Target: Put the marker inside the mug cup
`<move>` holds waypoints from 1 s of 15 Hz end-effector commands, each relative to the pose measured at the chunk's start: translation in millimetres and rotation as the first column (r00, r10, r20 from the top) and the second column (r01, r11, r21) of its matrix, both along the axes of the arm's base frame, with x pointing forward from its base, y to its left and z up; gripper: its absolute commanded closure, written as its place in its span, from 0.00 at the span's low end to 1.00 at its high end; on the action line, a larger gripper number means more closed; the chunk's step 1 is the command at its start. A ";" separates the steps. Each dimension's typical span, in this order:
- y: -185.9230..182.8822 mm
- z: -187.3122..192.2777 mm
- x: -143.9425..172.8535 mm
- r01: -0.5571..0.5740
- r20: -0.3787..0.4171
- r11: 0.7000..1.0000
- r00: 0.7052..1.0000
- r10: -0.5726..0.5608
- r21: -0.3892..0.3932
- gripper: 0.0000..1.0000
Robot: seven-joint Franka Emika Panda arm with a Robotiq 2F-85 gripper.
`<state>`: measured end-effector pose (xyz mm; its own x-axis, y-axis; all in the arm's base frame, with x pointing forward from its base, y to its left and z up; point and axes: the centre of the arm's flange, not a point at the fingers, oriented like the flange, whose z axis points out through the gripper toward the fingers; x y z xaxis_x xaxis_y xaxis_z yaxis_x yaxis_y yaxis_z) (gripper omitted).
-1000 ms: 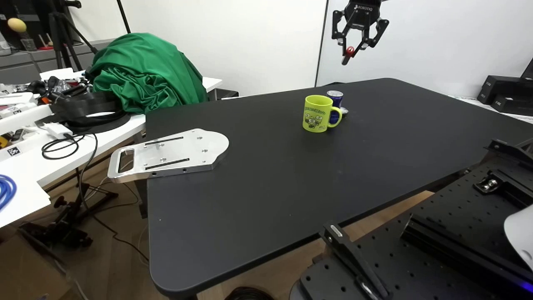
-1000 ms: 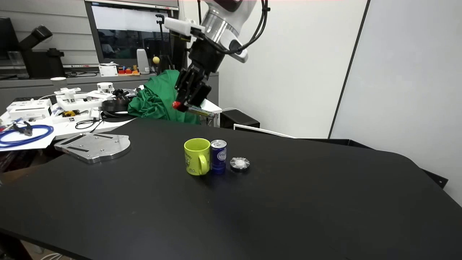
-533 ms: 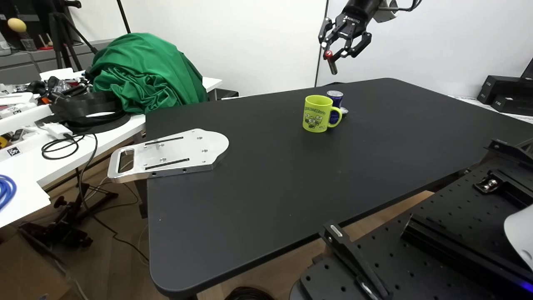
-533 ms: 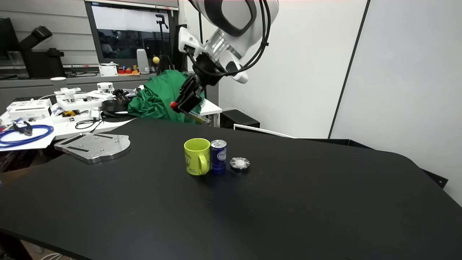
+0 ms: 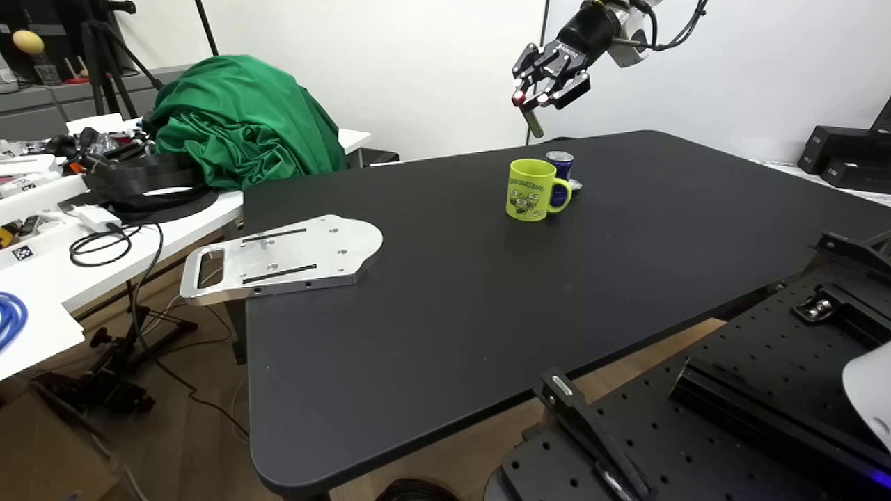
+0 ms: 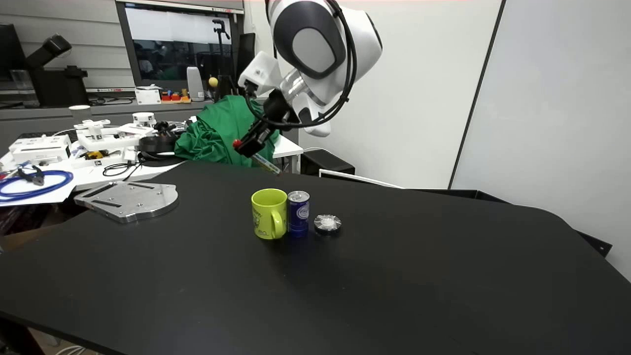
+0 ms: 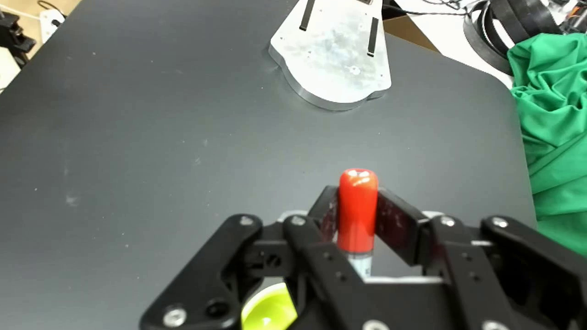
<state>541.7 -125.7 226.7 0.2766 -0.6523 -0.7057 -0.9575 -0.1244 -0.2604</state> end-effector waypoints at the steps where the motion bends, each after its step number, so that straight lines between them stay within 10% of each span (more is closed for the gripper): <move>1: 5.8 -20.0 0.5 0.088 -0.035 0.995 0.996 -0.086 0.048 0.94; 9: 0.1 -72.8 -24.8 0.148 -0.104 0.989 0.984 -0.144 0.030 0.94; 10: 2.1 -76.8 -26.1 0.141 -0.114 0.989 0.984 -0.136 0.035 0.50; 15: 12.2 -72.8 -23.5 0.105 -0.122 0.994 0.987 -0.102 0.020 0.23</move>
<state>513.4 -120.2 143.1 0.1145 -0.6508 -0.7506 -0.9903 -0.0147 -0.1383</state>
